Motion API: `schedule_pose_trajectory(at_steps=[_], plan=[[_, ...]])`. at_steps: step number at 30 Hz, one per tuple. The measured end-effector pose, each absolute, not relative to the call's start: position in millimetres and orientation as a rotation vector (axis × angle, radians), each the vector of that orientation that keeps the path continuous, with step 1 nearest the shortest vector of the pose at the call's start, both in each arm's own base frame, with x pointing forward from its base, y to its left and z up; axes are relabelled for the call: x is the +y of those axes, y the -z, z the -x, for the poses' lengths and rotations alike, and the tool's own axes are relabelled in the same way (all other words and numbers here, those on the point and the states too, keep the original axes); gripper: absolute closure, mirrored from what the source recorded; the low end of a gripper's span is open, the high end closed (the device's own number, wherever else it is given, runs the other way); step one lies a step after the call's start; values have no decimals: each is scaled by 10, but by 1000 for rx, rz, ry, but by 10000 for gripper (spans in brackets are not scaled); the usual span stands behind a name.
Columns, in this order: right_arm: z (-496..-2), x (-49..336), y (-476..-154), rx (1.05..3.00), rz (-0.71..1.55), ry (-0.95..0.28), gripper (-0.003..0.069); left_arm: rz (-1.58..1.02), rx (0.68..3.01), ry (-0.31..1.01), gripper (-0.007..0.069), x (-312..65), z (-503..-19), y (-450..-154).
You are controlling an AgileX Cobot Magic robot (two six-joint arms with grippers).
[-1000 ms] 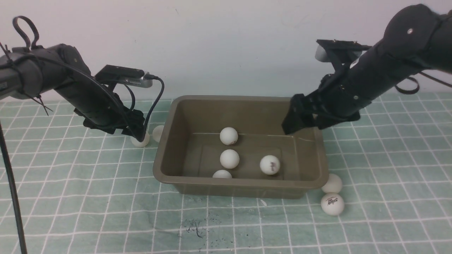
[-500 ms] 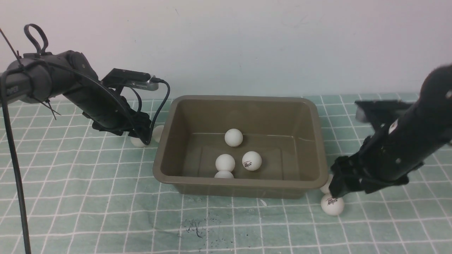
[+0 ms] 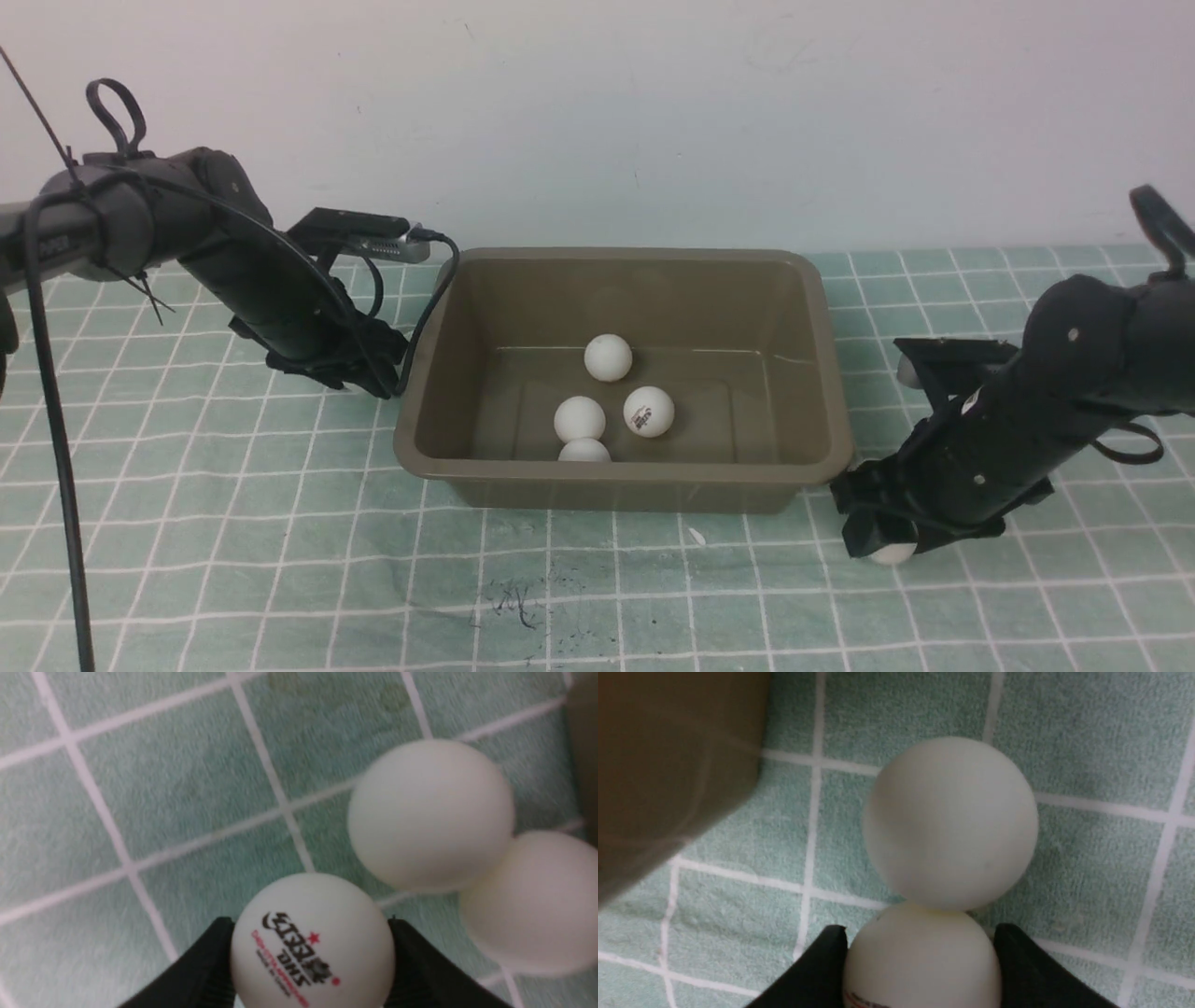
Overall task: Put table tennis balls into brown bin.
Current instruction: 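Reach for and grasp a ping pong ball on the table beside the basket, then drop the ball into the bin, then reach for and grasp a ping pong ball on the table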
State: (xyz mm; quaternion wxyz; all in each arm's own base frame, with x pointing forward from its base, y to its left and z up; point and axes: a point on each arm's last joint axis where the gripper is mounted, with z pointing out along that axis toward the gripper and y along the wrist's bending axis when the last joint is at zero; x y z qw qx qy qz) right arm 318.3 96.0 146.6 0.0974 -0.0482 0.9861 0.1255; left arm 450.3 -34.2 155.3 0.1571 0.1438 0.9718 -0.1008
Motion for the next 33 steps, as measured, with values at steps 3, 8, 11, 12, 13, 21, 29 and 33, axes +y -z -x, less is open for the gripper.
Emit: schedule_pose_trajectory(at_steps=[3, 8, 11, 12, 13, 21, 29, 33], plan=[[-3138, 951, -1558, 2935, 181, -367, 297, -405, 2789, 261, 273, -325, -4455, -1872], [-2961, 927, -2173, 2801, 205, -413, 297, -446, 2713, 266, 273, -394, -4298, -2507], [-2948, 958, -2666, 2578, 185, -498, 297, -515, 2632, 359, 273, -645, -4182, -2802], [-2982, 981, -2768, 2524, 186, -524, 297, -550, 2615, 397, 273, -753, -4153, -2832], [-2982, 980, -2768, 2525, 186, -524, 297, -561, 2614, 398, 273, -771, -4149, -2832], [-3515, 1217, -2604, 2533, 230, -674, 185, -789, 2644, 518, 232, -1447, -4130, -2406], [-3657, 1087, -2667, 2644, 314, -502, 92, -496, 2659, 365, 127, -1130, -4294, -2616], [-3617, 712, -2714, 2740, 244, -259, 228, -338, 2716, 246, 427, -690, -4328, -2716]])
